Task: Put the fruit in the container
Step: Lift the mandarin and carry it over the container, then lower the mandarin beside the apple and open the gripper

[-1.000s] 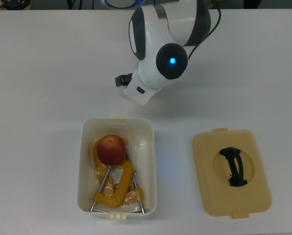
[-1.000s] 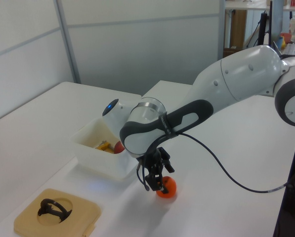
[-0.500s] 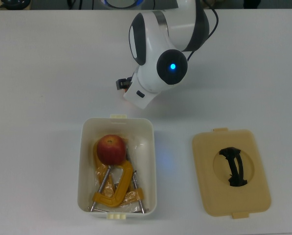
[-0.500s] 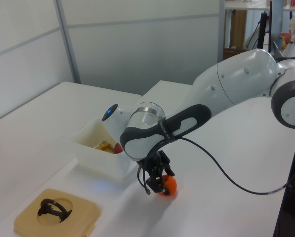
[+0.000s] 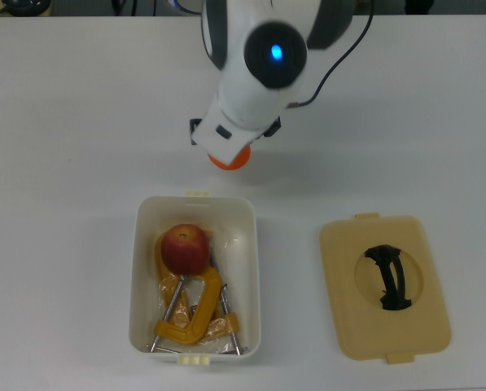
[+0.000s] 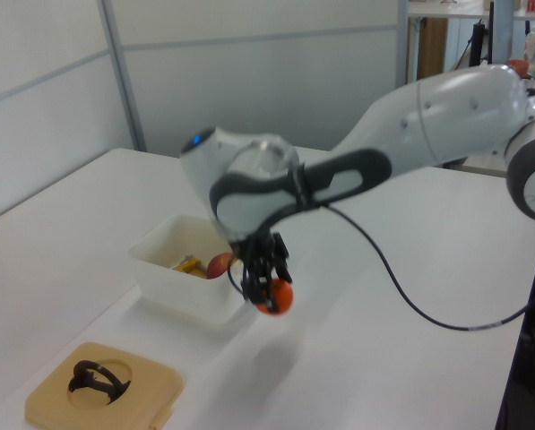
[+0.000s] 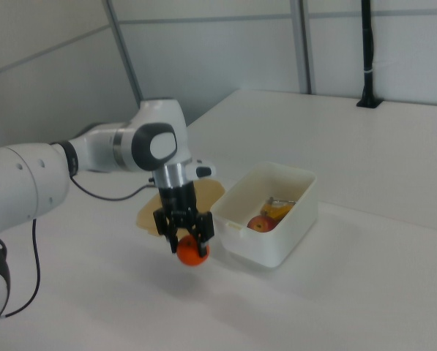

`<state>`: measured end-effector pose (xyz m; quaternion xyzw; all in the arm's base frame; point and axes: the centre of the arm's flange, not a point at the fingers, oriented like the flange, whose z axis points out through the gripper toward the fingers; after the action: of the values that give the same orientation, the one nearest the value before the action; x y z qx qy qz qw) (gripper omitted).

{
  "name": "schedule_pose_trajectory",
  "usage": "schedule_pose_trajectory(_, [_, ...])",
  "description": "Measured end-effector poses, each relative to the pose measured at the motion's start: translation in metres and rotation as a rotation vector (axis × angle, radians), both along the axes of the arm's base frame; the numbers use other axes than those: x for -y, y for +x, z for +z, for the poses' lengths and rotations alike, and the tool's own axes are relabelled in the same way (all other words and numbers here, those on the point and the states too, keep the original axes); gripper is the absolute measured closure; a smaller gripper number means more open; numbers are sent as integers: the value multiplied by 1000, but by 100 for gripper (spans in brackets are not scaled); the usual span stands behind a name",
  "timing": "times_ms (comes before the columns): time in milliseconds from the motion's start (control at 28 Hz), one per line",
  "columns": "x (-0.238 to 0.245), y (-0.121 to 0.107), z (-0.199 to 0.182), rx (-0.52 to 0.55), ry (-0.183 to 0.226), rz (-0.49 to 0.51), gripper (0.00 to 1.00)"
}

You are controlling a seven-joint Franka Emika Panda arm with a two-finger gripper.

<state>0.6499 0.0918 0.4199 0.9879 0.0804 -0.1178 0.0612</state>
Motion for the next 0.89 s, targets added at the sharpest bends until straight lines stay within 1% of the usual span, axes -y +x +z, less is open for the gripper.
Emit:
schedule_pose_trajectory(107, [13, 7, 35, 68, 34, -46, 22])
schedule_pose_trajectory(143, [21, 11, 49, 110, 45, -73, 22])
schedule_pose_trajectory(250, [38, 25, 72, 238, 62, -150, 22])
schedule_pose_trajectory(321, [50, 37, 81, 348, 70, -220, 22])
schedule_pose_trajectory(464, [61, 52, 79, 457, 79, -291, 22])
schedule_pose_trajectory(536, [63, 59, 71, 487, 82, -312, 22])
schedule_pose_trajectory(607, [64, 63, 64, 495, 82, -317, 22])
schedule_pose_trajectory(643, [65, 64, 62, 495, 81, -319, 21])
schedule_pose_trajectory(679, [67, 65, 60, 494, 80, -320, 18])
schedule_pose_trajectory(714, [69, 65, 59, 493, 76, -321, 11])
schedule_pose_trajectory(786, [71, 65, 59, 493, 72, -323, 6])
schedule_pose_trajectory(821, [73, 64, 60, 491, 70, -324, 0])
schedule_pose_trajectory(893, [76, 63, 61, 477, 64, -329, 0])
